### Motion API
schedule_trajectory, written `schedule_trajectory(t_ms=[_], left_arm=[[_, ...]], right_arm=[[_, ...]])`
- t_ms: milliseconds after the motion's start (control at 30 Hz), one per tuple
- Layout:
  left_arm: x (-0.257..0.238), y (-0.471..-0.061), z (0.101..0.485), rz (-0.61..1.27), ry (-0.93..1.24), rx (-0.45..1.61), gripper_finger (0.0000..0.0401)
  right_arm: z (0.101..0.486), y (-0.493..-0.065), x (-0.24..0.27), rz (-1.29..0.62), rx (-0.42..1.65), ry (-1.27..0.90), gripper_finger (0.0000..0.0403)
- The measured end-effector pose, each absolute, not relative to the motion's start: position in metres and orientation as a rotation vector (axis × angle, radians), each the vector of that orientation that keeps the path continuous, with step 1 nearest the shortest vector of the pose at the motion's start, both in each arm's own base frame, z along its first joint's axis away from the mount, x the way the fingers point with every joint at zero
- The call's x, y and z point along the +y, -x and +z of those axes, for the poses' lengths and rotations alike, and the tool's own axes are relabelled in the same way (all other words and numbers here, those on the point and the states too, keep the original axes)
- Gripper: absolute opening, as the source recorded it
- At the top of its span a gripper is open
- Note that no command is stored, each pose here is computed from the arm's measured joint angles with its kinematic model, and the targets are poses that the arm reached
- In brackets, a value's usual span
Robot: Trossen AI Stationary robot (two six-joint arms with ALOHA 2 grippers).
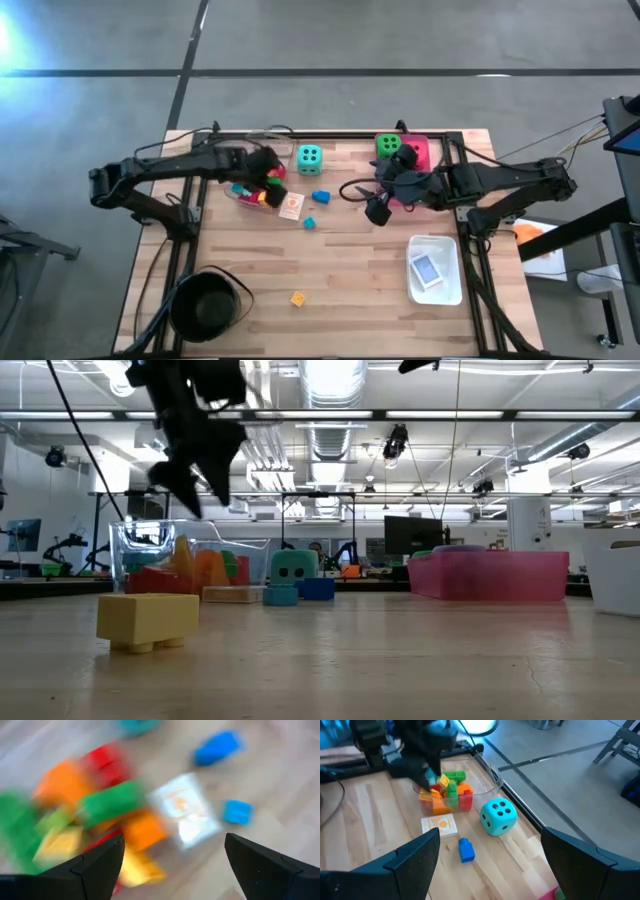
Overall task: Pick & Place Toys
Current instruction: Put the light blue game piece into the transparent bin
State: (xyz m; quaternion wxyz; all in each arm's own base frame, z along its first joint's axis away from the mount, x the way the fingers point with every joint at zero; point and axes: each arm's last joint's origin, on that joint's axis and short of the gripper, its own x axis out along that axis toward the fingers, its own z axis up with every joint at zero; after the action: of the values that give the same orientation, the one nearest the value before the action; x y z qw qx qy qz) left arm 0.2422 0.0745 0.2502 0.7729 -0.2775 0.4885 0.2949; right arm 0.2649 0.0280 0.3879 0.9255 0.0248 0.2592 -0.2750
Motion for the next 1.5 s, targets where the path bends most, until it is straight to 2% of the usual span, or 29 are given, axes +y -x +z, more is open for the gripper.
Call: schedule_trajectory(t_ms=[133,233,433,567,867,1233,1500], left_arm=[[0.040,-0.262,0.254,0.382,0.350,1.025,0.0348],[0.019,-0.270,0.250,0.276,0.255,1.003,0.0348],[0.021,-0.282,0.226,0.355,0.307,1.080,0.0348],[0.028,-0.304,0.208,0.434,0.440,1.123,0.0348],[0.031,-0.361,0.189,0.344,0.400,1.220,0.0348],[0.032,-0.365,0.165,0.320,0.391,1.320,0.0348],[0.034,-0.370,0.153,0.350,0.374,1.311,0.0348]], right_arm=[[0.400,-0.250,0.025,-0.566,0.476,-0.109,0.0340],[0.409,-0.236,0.023,-0.566,0.435,-0.173,0.0340],[0.421,-0.214,0.020,-0.534,0.394,-0.247,0.0340],[0.424,-0.208,0.020,-0.531,0.379,-0.282,0.0340],[0.419,-0.207,0.020,-0.540,0.424,-0.295,0.0340],[0.423,-0.197,0.018,-0.547,0.398,-0.338,0.0340],[0.425,-0.195,0.017,-0.547,0.389,-0.341,0.0340]])
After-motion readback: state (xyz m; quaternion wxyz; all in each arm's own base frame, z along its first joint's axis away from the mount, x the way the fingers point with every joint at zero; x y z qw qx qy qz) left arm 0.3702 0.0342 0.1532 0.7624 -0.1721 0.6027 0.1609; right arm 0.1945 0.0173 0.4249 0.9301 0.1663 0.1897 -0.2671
